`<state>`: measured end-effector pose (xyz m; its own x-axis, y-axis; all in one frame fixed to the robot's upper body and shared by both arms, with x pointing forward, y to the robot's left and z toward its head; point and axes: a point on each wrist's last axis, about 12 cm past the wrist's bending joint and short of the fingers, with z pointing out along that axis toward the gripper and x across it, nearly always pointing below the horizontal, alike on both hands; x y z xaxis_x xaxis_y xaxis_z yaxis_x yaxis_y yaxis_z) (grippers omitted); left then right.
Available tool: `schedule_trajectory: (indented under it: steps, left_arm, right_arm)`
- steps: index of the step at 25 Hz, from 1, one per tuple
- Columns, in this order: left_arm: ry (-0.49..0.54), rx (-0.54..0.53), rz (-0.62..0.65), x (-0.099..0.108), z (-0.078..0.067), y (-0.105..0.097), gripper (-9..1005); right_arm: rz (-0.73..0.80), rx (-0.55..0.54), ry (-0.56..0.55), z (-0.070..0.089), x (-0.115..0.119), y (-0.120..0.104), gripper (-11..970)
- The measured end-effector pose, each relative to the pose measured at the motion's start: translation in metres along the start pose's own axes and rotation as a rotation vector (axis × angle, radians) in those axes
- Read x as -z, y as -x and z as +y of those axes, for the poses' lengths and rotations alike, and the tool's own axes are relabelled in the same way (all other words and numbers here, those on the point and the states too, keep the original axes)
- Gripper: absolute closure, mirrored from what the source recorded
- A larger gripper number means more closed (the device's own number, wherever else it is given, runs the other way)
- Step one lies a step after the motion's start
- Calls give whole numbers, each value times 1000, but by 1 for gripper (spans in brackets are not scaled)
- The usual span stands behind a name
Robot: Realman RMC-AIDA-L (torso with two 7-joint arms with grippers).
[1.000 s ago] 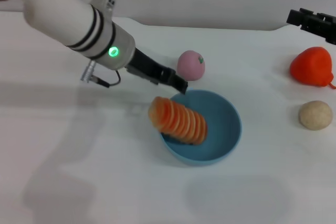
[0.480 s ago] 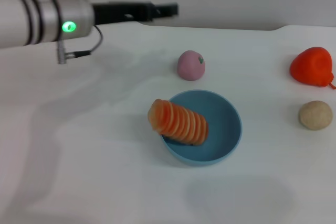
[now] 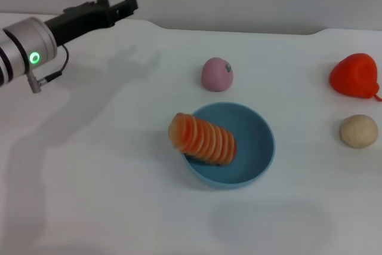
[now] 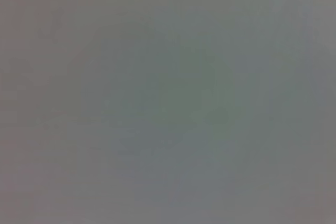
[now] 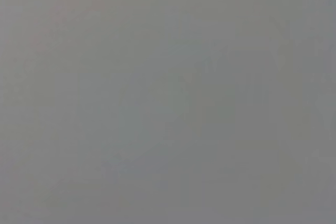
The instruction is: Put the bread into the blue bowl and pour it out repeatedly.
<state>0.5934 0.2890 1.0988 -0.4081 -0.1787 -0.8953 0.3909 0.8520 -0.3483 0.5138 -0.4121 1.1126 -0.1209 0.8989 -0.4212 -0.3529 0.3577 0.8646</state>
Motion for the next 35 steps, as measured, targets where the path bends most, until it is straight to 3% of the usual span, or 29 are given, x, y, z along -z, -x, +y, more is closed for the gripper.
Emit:
schedule_trajectory:
  steps: [5, 10, 13, 19, 20, 27, 35]
  left_arm:
    - [71, -20, -15, -4, 9, -14, 268]
    - [97, -90, -61, -3, 12, -16, 269]
    - [125, -151, -99, -2, 15, -21, 270]
    - [199, -336, -222, 3, 17, -29, 271]
    - [238, -344, -287, 9, 20, -31, 271]
    - [331, -480, -374, 17, 21, -45, 271]
    - [333, -438, -363, 21, 19, -61, 270]
  right_arm:
    - [-121, 392, -126, -13, 18, 6, 509]
    - [-100, 735, -300, -37, 31, -11, 509]
    - [-101, 910, -394, -50, 39, -31, 509]
    - [-18, 1208, -458, -57, 39, -83, 509]
    - [5, 1240, -443, -55, 36, -99, 509]
    - [66, 1206, -352, -48, 18, -132, 509]
    - [169, 1158, -287, -46, 6, -154, 509]
